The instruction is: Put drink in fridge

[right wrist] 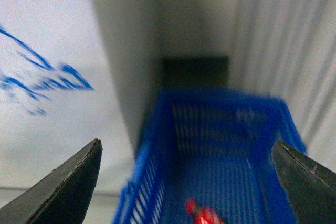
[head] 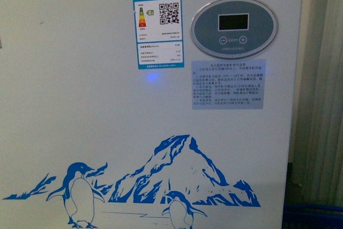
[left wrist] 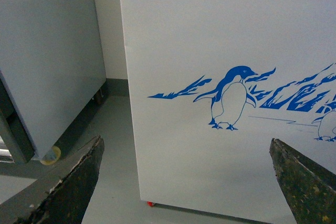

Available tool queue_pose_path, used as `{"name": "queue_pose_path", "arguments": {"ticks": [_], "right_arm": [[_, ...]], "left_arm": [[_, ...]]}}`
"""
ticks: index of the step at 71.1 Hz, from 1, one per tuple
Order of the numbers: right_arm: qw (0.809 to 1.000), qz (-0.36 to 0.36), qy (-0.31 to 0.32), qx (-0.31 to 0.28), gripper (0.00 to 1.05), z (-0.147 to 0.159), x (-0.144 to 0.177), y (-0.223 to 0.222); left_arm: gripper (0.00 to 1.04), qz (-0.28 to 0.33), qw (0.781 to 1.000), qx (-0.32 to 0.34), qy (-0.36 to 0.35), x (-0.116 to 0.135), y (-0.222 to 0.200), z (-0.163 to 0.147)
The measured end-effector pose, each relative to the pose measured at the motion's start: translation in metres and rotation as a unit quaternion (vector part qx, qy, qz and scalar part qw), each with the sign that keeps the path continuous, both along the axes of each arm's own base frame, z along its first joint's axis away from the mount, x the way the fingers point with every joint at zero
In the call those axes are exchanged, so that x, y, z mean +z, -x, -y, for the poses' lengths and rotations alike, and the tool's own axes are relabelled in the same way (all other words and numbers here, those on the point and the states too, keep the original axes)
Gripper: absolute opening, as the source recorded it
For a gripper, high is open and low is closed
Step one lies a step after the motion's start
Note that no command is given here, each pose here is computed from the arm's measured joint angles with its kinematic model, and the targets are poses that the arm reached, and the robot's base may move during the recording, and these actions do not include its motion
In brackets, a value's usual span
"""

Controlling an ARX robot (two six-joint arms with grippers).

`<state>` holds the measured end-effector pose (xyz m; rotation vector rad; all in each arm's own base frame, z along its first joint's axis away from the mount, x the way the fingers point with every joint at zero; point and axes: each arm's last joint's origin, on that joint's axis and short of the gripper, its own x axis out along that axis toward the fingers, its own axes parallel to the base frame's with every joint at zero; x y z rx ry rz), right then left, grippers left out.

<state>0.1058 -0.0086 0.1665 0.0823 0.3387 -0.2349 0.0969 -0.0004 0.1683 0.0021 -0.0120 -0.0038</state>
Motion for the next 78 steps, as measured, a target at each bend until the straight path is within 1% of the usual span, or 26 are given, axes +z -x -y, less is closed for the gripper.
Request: {"name": "queue_pose_path", "arguments": {"ticks": [2,5,11,14,22,30,39,47,52,57,68,78], "right_arm": [[0.999,-0.035,-0.007,-0.018,0.97,0.004,-0.003,-0.007],[0.997,-0.067,-0.011,-0.033,0.97,0.010,-0.009,-0.018],[0.994,-0.105,0.002,-0.044,0.97,0.019,-0.021,-0.042],[0.992,-0.120,0.018,-0.039,0.97,0.023,-0.026,-0.058],[0.984,-0.164,0.069,-0.003,0.97,0.033,-0.048,-0.104],[0.961,-0.249,0.111,0.047,0.97,0.044,-0.093,-0.134],[0.935,-0.316,0.140,0.085,0.97,0.055,-0.136,-0.159],[0.919,-0.347,0.143,0.123,0.97,0.058,-0.169,-0.180],[0.912,-0.360,0.142,0.136,0.97,0.060,-0.188,-0.191],[0.903,-0.378,0.141,0.148,0.97,0.061,-0.219,-0.201],[0.888,-0.412,0.120,0.165,0.97,0.062,-0.267,-0.206],[0.878,-0.431,0.107,0.176,0.97,0.061,-0.297,-0.207]], "left_arm": [[0.97,0.000,1.000,0.000,0.000,0.000,0.000,0.000],[0.97,0.000,1.000,0.000,0.000,0.000,0.000,0.000],[0.97,0.000,1.000,0.000,0.000,0.000,0.000,0.000],[0.97,0.000,1.000,0.000,0.000,0.000,0.000,0.000],[0.97,0.000,1.000,0.000,0.000,0.000,0.000,0.000],[0.97,0.000,1.000,0.000,0.000,0.000,0.000,0.000],[0.97,0.000,1.000,0.000,0.000,0.000,0.000,0.000],[0.97,0.000,1.000,0.000,0.000,0.000,0.000,0.000],[0.97,0.000,1.000,0.000,0.000,0.000,0.000,0.000],[0.97,0.000,1.000,0.000,0.000,0.000,0.000,0.000],[0.97,0.000,1.000,0.000,0.000,0.000,0.000,0.000],[0.97,0.000,1.000,0.000,0.000,0.000,0.000,0.000]]}}
